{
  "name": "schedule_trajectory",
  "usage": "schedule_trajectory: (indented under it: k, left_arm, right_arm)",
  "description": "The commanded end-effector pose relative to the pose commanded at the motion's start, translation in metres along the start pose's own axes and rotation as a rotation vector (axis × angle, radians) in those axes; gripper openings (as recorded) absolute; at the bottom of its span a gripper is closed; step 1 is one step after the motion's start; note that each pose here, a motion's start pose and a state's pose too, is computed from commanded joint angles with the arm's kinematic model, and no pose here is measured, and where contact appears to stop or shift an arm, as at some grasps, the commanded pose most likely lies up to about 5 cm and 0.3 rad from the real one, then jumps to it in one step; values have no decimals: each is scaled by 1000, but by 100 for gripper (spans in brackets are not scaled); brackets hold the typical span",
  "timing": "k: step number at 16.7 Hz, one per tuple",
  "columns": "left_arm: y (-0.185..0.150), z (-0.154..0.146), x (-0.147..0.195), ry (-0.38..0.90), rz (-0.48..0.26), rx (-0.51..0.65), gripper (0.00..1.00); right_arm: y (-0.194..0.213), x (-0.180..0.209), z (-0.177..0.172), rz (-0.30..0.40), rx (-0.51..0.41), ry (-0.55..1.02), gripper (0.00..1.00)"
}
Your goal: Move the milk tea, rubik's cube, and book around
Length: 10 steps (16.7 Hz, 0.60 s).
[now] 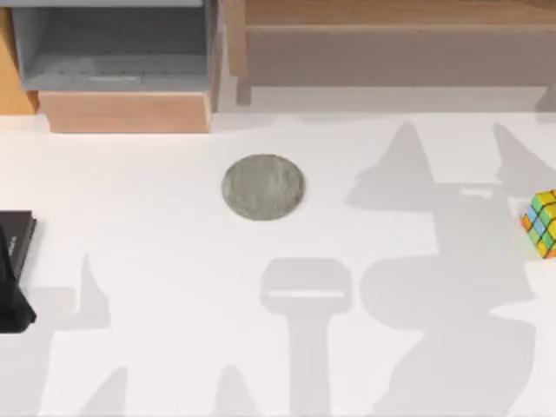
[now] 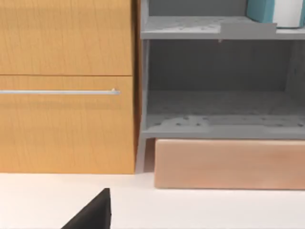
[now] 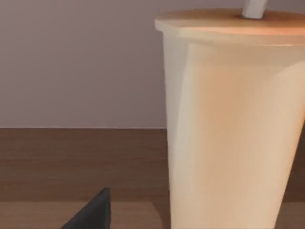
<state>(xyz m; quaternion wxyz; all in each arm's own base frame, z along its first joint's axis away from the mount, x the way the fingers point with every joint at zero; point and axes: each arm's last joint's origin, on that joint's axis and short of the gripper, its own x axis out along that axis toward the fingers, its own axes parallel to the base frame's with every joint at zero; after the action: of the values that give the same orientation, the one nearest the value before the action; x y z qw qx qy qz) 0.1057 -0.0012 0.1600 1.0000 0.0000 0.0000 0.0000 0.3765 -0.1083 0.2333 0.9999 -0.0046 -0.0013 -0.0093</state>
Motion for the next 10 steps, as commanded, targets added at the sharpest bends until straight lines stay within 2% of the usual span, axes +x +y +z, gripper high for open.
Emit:
schedule_trajectory:
  k: [10]
  left_arm:
    - [0,0,0,0,0,0,100]
  right_arm:
    - [-6,19,-8,2,-1,-3,100]
